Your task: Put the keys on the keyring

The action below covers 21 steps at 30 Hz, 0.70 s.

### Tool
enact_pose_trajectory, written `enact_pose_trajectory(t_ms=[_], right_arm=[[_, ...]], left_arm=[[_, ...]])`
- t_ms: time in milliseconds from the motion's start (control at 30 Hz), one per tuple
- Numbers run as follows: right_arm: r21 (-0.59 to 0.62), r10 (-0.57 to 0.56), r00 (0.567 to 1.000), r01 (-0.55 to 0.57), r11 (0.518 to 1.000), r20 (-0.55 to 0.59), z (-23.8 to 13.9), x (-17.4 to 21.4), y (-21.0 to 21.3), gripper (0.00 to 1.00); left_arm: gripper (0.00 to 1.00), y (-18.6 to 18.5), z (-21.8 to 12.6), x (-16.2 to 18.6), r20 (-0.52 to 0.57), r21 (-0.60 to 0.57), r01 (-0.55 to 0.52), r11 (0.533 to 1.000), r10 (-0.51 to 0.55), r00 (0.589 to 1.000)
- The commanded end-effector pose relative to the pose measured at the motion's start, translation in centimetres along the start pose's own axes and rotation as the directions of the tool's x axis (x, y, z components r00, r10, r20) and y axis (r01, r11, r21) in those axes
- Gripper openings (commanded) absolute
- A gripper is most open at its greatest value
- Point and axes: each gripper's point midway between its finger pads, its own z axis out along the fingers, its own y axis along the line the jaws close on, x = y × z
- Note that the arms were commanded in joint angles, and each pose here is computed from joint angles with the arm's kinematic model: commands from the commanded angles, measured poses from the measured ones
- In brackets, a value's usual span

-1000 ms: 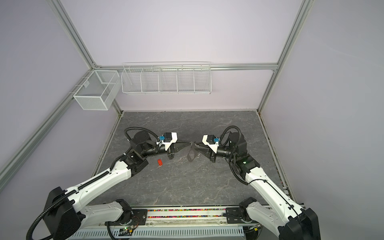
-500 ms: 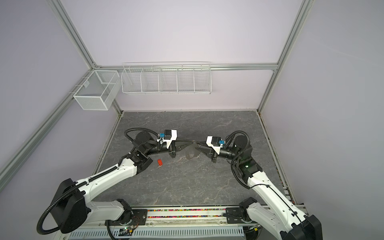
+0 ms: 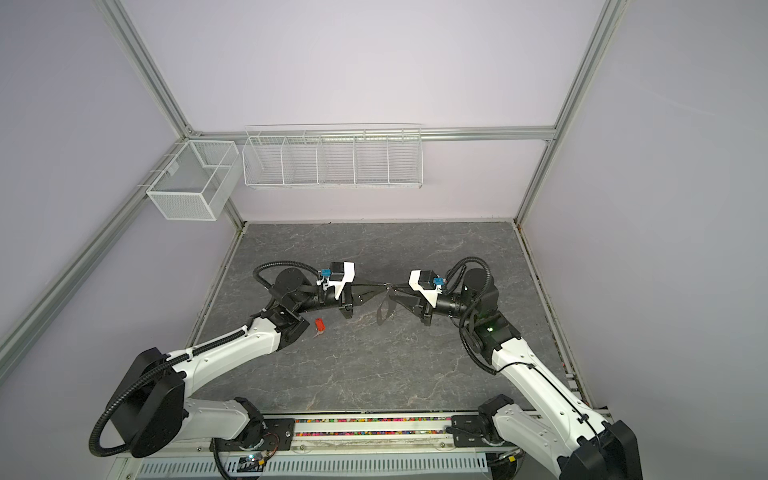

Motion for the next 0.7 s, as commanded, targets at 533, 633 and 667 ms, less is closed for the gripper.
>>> enact_pose_trajectory(t_ms=[533, 633, 667], right_arm=[[0.096, 0.238, 0.934, -0.22, 0.971, -0.265, -0.1, 12.5, 1.6, 0.28], [0.071, 0.242, 0.93, -0.231, 0.97, -0.278, 0.2, 13.2, 2.0, 0.27], [0.063, 0.247, 0.927, -0.239, 0.969, -0.282, 0.3, 13.3, 2.1, 0.27]], left_arm=[[0.0, -1.3, -3.1, 12.9, -0.088, -0.118, 0.112, 0.987, -0.123, 0.989], [0.0, -1.3, -3.1, 13.6, -0.068, -0.12, 0.128, 0.985, -0.136, 0.988], [0.0, -1.3, -3.1, 13.8, -0.066, -0.119, 0.134, 0.984, -0.142, 0.988]])
